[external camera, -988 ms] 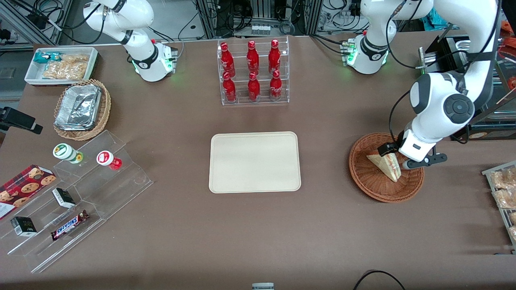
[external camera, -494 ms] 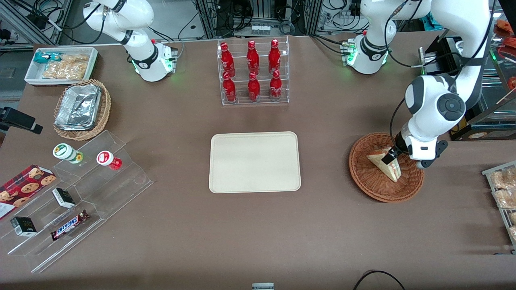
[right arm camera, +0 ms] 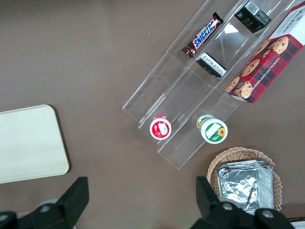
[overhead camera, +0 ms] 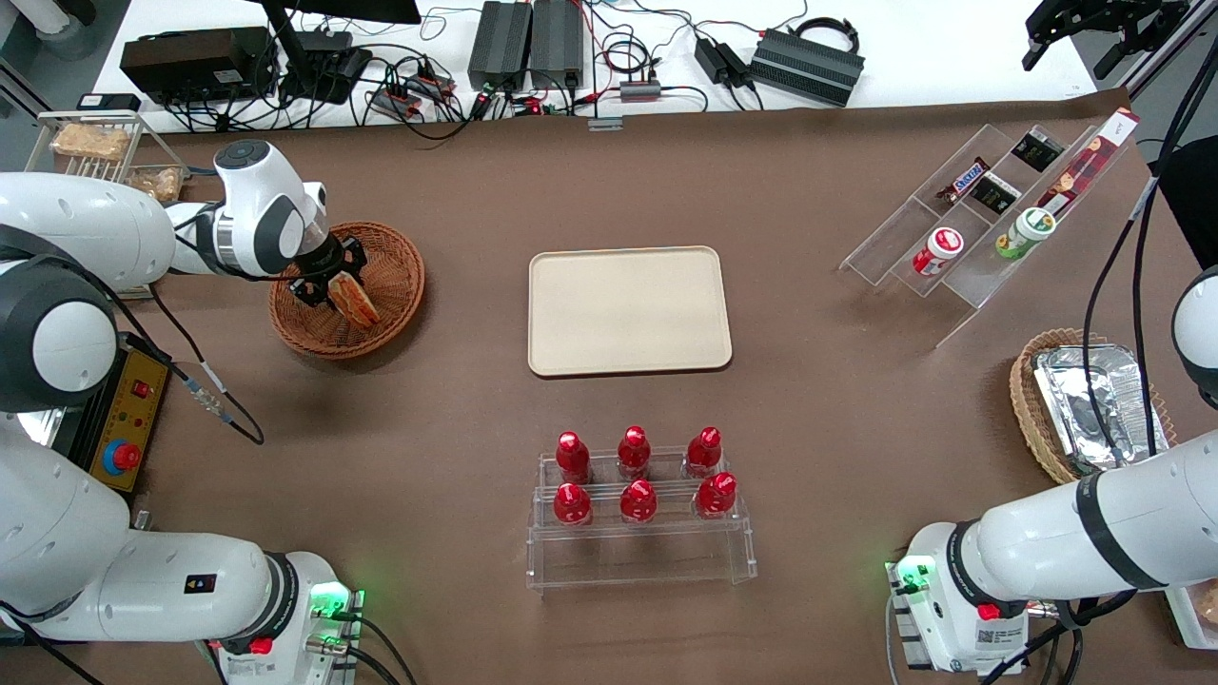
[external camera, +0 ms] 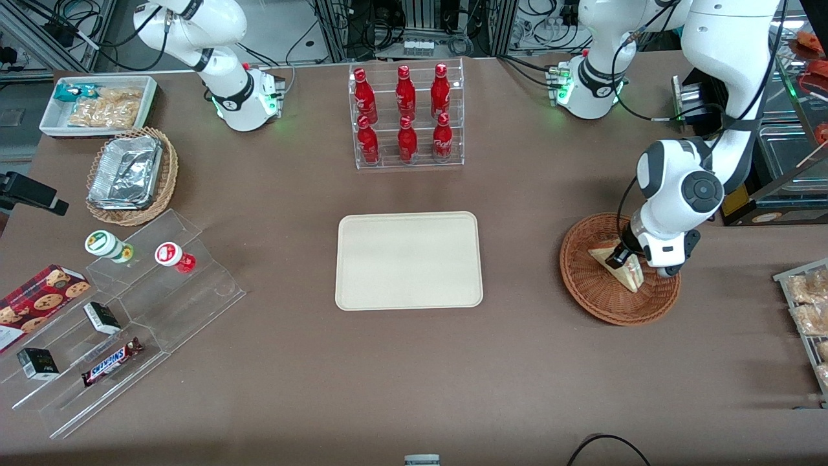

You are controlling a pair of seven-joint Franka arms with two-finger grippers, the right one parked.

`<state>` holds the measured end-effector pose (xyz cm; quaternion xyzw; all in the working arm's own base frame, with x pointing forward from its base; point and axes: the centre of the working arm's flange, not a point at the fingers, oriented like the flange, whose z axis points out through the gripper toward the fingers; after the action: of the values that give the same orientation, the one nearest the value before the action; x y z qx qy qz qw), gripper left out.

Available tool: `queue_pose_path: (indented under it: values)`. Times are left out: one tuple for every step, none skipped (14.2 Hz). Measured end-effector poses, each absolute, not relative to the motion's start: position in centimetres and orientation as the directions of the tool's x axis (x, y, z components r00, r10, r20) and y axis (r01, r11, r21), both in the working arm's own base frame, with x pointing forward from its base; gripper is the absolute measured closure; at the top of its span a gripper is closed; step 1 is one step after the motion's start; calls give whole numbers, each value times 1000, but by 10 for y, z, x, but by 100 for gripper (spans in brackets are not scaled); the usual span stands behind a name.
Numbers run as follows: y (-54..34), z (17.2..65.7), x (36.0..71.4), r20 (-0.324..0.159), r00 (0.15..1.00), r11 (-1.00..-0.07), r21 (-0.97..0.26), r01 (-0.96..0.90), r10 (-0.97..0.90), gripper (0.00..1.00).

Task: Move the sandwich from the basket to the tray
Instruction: 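Close the left gripper on the sandwich and lift it from the basket, then carry the sandwich with the left gripper over the beige tray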

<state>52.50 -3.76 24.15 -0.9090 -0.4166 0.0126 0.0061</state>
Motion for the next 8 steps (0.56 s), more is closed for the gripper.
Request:
queue_pose_path:
  values:
    - [-40, 246, 527, -19, 665, -665, -24, 746, 746, 51]
    - [-45, 253, 529, -33, 693, -694, -41, 719, 720, 60]
    - [-55, 263, 533, -58, 730, -732, -68, 678, 681, 66]
    - [-70, 279, 540, -82, 761, -766, -91, 637, 643, 71]
    - [-88, 300, 549, -99, 785, -791, -107, 602, 611, 77]
    - [-110, 323, 559, -113, 814, -821, -117, 559, 570, 81]
    - [-134, 343, 567, -131, 855, -864, -123, 489, 503, 81]
    - [-160, 356, 574, -151, 902, -914, -121, 388, 403, 82]
